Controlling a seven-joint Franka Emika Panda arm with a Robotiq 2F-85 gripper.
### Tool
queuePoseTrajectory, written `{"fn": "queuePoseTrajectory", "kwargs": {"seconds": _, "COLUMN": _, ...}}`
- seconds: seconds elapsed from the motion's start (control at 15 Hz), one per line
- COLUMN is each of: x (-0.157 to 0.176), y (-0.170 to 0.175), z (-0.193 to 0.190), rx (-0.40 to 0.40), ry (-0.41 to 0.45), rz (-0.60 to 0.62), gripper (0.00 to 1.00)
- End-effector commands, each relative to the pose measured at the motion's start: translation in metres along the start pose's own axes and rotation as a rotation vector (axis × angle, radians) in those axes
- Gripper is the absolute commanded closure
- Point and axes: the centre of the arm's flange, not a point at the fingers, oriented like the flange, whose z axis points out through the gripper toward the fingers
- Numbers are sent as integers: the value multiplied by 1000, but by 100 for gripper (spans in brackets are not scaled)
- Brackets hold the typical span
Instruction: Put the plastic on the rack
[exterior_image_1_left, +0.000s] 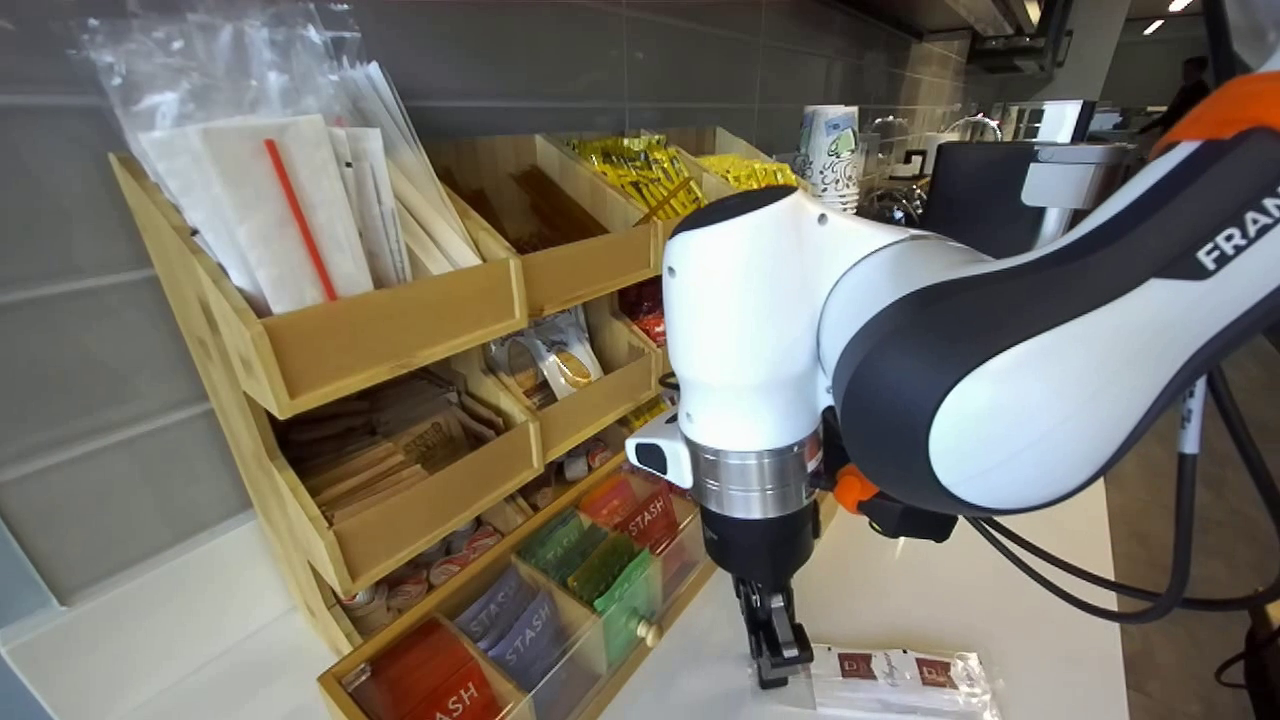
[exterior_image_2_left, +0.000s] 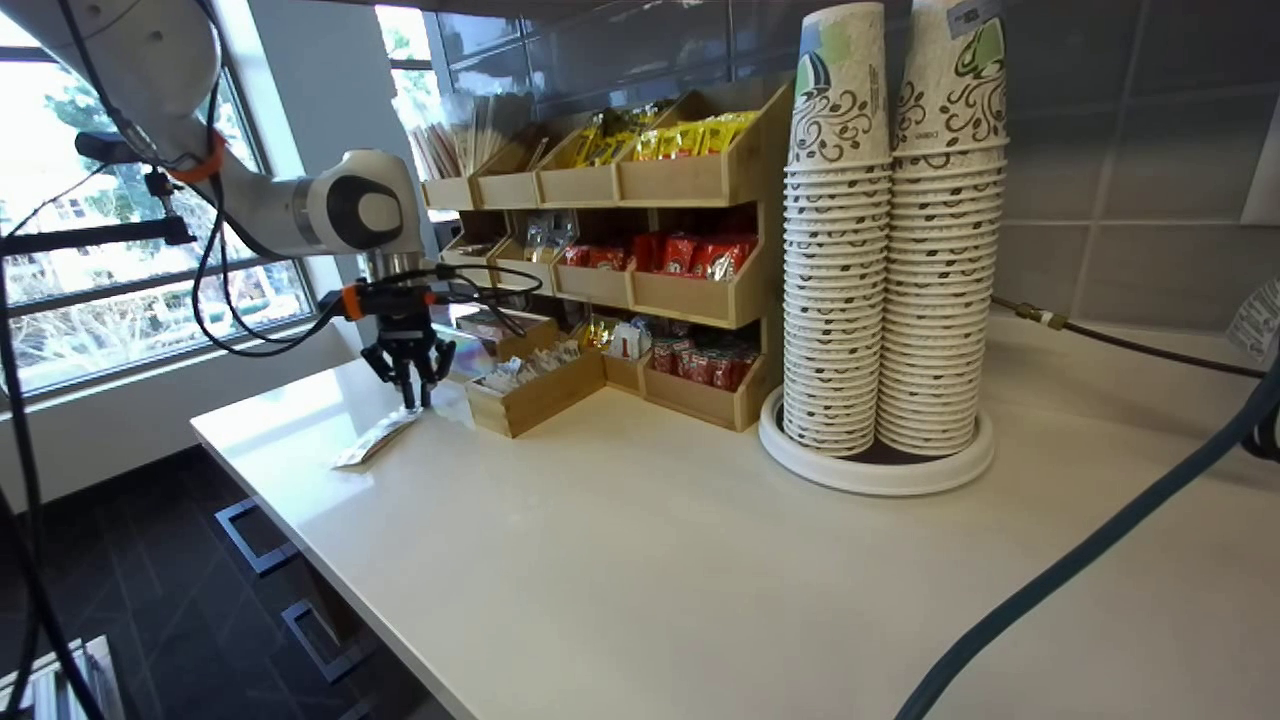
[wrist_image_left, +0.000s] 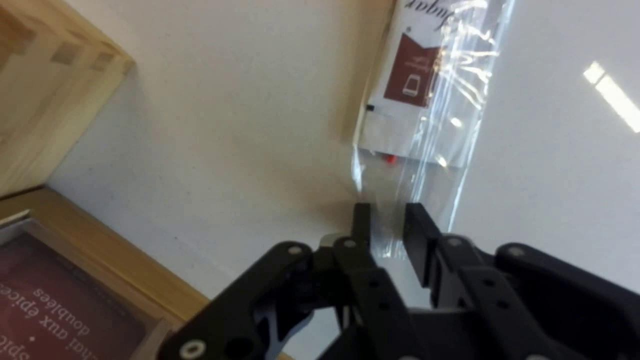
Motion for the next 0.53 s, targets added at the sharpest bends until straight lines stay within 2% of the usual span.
{"fn": "queuePoseTrajectory", "kwargs": {"seconds": 0.0, "x": 3, "y": 1, "z": 4, "rx": 34, "ry": 0, "rz": -12, "gripper": 100}}
{"fn": "queuePoseTrajectory", "kwargs": {"seconds": 0.2, "x": -7, "y": -1, "z": -10, "rx": 31, "ry": 16, "rz": -20, "gripper": 100}}
{"fn": "queuePoseTrajectory", "kwargs": {"seconds": 0.47, "x": -31, "y": -8, "z": -48, "rx": 13, "ry": 61, "rz": -62, "gripper": 100}}
